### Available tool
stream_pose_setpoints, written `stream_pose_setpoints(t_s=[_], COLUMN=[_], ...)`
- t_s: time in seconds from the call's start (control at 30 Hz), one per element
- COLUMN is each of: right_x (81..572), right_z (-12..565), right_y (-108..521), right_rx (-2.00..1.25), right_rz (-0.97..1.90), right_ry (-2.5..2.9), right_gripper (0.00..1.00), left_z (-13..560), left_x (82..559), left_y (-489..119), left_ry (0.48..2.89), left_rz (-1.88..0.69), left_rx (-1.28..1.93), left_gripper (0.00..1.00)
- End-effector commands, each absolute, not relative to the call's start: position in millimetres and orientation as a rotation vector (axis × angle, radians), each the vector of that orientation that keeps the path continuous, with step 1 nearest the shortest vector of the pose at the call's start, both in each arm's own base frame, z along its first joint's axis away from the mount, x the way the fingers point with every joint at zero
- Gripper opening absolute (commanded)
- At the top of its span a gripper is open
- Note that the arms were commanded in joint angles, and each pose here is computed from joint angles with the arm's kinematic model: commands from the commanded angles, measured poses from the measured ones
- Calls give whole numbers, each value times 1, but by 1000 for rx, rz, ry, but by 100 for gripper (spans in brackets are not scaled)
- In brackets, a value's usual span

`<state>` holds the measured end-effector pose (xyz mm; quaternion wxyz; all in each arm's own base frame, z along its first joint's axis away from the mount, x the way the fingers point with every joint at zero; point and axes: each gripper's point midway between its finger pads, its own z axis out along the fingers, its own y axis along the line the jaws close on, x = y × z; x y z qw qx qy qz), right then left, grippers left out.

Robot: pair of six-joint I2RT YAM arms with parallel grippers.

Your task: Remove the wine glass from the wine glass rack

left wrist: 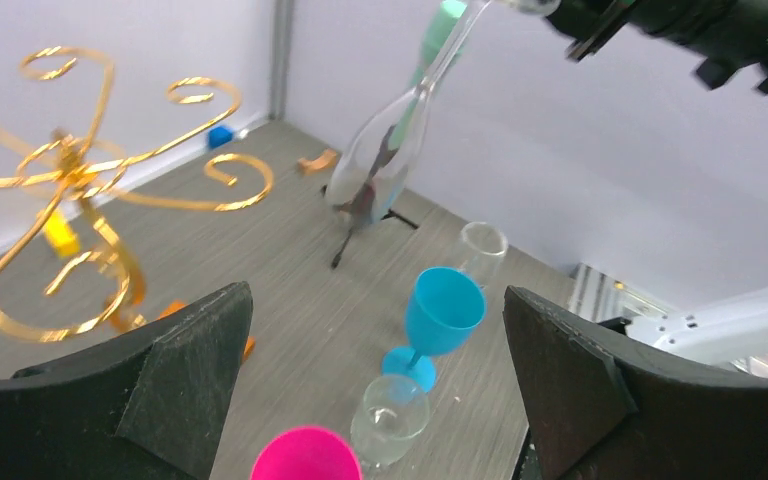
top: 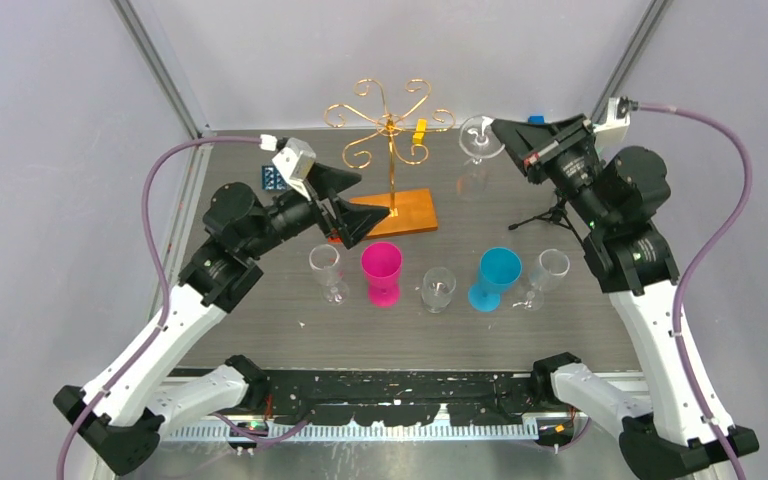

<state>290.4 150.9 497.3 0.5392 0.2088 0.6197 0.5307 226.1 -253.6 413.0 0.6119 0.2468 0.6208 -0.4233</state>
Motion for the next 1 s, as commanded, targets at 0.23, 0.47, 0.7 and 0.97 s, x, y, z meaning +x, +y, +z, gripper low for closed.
stream_pose_setpoints(t_s=[0.23,0.47,0.7,0.97], right_x=[210,203,198,199], right_z=[524,523,517,510], right_y=[175,198,244,268], right_rx=[479,444,355,333], right_rz=[1833,1941,2010,2046], right_ry=[1347,1380,1458,1507], right_gripper=[0,0,0,0], left_z=[458,459,452,438], left_x=[205,200,196,195], left_y=[-305,-319,-319,-314], left_ry=[1132,1077,1068,1117], left_rz=[-1258,-1326,-1277,-1217], left_rx=[802,893,986,1031], left_gripper=[99,98,93,70])
